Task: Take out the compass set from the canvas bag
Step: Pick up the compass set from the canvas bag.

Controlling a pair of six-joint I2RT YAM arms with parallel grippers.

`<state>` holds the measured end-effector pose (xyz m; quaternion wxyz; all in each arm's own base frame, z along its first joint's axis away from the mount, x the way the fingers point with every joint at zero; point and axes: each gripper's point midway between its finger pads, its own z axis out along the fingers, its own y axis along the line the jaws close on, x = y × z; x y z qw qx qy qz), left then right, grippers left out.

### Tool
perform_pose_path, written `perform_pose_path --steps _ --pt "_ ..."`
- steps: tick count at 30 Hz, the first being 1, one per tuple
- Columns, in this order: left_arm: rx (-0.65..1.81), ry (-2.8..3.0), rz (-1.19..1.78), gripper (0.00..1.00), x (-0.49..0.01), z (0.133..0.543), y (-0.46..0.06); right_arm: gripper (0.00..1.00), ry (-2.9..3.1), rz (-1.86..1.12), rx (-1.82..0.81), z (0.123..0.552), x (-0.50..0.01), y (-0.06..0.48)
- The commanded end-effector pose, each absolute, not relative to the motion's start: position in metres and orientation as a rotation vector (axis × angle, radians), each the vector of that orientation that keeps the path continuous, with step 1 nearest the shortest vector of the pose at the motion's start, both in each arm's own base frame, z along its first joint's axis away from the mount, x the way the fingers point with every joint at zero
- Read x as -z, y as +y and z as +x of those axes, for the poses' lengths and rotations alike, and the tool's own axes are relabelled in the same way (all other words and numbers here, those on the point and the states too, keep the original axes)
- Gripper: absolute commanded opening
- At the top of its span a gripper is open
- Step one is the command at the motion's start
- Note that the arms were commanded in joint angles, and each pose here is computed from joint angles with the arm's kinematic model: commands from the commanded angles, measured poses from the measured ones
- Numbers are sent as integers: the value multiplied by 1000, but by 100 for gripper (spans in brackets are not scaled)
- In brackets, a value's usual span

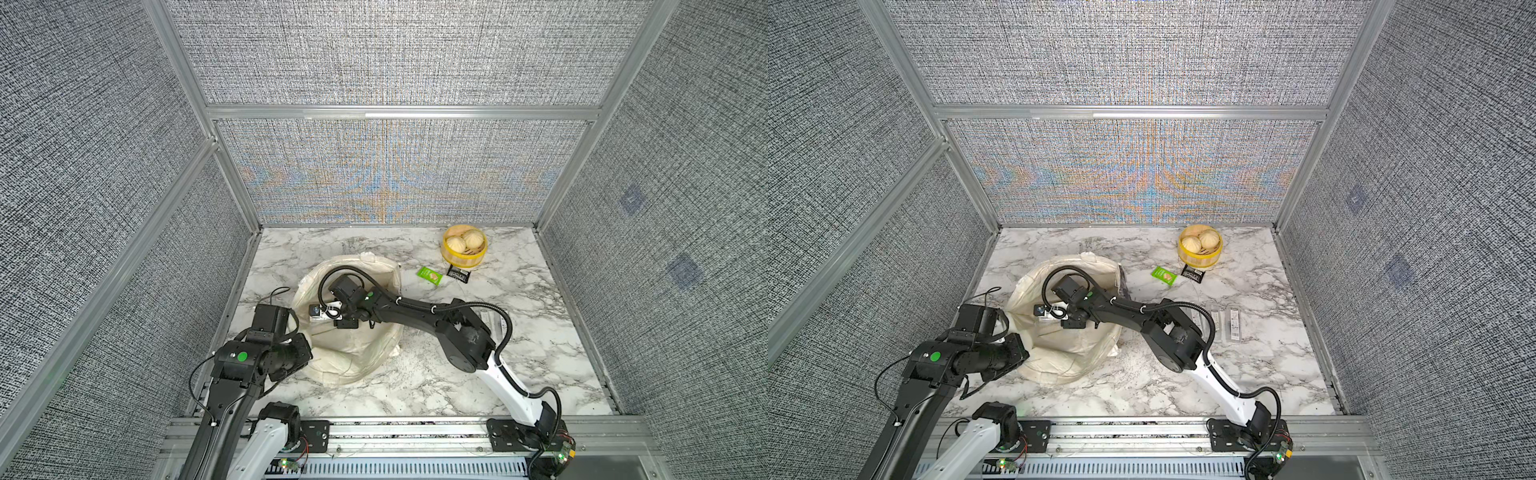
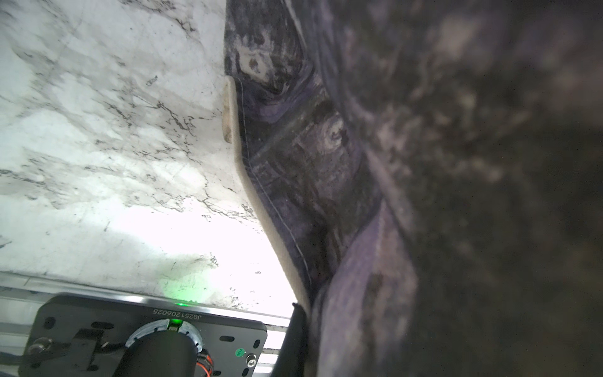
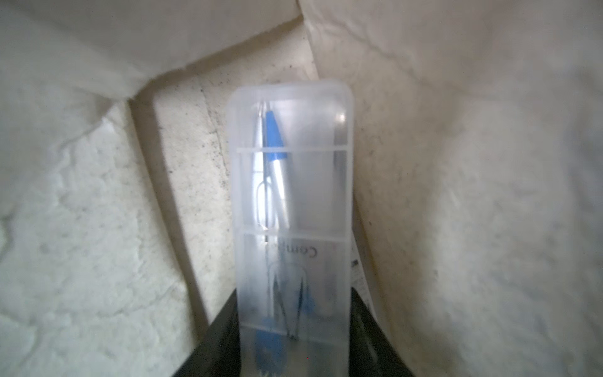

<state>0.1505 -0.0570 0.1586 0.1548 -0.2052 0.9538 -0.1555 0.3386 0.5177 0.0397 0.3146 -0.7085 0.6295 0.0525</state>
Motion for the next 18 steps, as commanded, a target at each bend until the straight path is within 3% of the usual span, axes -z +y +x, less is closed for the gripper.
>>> perform_pose_path --steps 1,18 --pt "426 2720 -558 0 -161 156 -55 41 1763 -1858 -137 337 -38 501" --pt "484 2620 -552 0 -176 199 -64 37 1849 -1805 -248 316 -101 480"
